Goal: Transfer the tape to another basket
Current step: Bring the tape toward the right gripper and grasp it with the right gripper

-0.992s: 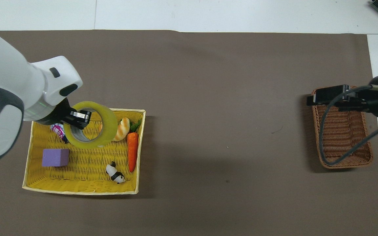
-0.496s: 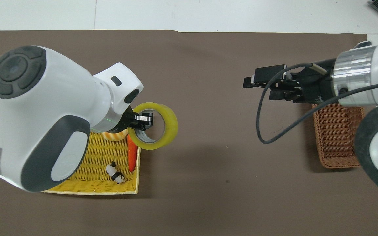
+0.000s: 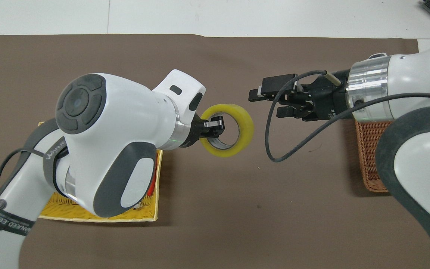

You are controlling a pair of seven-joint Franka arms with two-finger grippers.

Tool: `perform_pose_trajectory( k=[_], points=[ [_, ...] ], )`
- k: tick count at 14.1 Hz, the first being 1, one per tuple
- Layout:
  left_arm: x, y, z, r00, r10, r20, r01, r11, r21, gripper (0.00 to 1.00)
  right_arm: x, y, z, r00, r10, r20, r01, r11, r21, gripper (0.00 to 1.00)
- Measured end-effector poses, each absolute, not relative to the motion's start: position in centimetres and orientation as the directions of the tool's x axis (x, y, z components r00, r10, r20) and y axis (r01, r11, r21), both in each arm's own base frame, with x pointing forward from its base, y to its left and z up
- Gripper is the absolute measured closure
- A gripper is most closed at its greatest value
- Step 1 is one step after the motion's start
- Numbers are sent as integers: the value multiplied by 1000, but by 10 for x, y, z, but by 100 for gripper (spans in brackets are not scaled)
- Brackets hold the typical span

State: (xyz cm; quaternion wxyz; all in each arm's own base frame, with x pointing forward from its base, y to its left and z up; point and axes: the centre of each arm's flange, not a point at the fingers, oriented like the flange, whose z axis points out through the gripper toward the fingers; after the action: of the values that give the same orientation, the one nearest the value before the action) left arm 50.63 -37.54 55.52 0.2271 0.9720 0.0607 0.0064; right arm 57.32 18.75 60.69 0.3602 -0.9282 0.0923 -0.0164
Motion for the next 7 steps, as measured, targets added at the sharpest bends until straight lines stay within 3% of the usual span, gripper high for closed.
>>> perform_pose_trajectory(
  k=[7],
  points=[
    [504,-406,564,968,239,-74,242,-817,524,76,573,182,588,997,-70,39,-26,-743,-669,0]
  ],
)
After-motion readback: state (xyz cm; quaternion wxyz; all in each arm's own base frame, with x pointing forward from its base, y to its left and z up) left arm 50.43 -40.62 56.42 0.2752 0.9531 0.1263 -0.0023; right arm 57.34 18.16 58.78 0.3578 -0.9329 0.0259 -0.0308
